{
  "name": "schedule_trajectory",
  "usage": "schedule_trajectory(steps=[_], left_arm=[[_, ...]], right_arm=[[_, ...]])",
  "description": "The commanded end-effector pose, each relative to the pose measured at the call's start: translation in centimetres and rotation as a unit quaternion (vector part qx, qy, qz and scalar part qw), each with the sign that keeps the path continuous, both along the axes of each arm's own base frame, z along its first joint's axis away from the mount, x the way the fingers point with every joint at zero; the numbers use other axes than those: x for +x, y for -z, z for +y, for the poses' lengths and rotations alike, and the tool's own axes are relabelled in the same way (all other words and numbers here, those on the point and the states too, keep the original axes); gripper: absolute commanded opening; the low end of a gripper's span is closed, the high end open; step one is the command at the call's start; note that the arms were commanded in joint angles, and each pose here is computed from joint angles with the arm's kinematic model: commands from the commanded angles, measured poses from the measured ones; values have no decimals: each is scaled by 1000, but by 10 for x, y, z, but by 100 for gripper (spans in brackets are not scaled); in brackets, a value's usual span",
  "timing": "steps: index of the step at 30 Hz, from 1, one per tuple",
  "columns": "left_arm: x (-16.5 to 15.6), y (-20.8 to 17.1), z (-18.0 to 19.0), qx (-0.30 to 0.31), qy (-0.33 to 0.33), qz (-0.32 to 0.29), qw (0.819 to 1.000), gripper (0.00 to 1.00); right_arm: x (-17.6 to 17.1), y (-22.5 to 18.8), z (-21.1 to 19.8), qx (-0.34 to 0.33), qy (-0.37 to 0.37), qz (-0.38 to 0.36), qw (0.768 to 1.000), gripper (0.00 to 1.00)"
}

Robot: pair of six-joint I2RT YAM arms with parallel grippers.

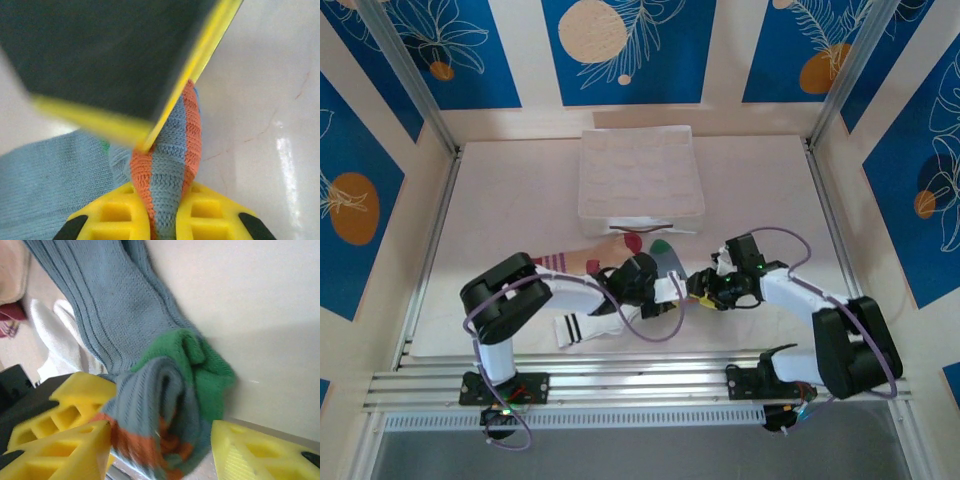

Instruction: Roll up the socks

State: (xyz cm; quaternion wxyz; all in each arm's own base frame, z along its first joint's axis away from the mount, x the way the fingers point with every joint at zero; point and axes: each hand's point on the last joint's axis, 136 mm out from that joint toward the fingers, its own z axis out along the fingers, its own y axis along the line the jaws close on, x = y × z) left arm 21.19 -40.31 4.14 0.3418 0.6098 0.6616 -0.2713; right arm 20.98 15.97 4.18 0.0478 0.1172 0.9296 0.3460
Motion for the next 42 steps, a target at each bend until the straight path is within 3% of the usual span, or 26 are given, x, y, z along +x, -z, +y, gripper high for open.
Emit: schedule_trajectory(steps=[1,5,9,13,15,18,22,28,33,37,42], left_arm=[[-22,18,11,5,-3,194,981,0],[-17,27,15,-6,-28,292,956,0],[-14,26,13,-27,-35,326,944,0],[-13,28,14,-25,-35,323,945,0],[-9,26,16,-28,-41,300,953,15],[-4,11,18,-45,-34,247,967,32],[2,-14,23,-56,-18,157,986,42],[13,-45,33,-85,-29,-16,996,48],[3,-40,23,-18,-7,-167,986,52],[9,-30,17,28,-19,-212,977,53],[23,-10,18,71,-52,-216,973,51]], right_arm=[[2,-5,3,23,-11,-27,999,56],[7,-3,15,49,-25,-31,998,56],[11,8,21,39,-34,-20,998,53],[11,27,14,-7,-18,33,999,33],[5,38,6,-43,-13,77,996,23],[-2,48,1,-72,-16,108,991,17],[-8,52,-1,-84,-14,119,989,16],[-13,57,0,-94,-19,130,987,16],[-11,57,3,-98,-24,130,986,16],[-9,57,4,-99,-26,130,986,15],[-10,56,4,-100,-28,130,986,15]])
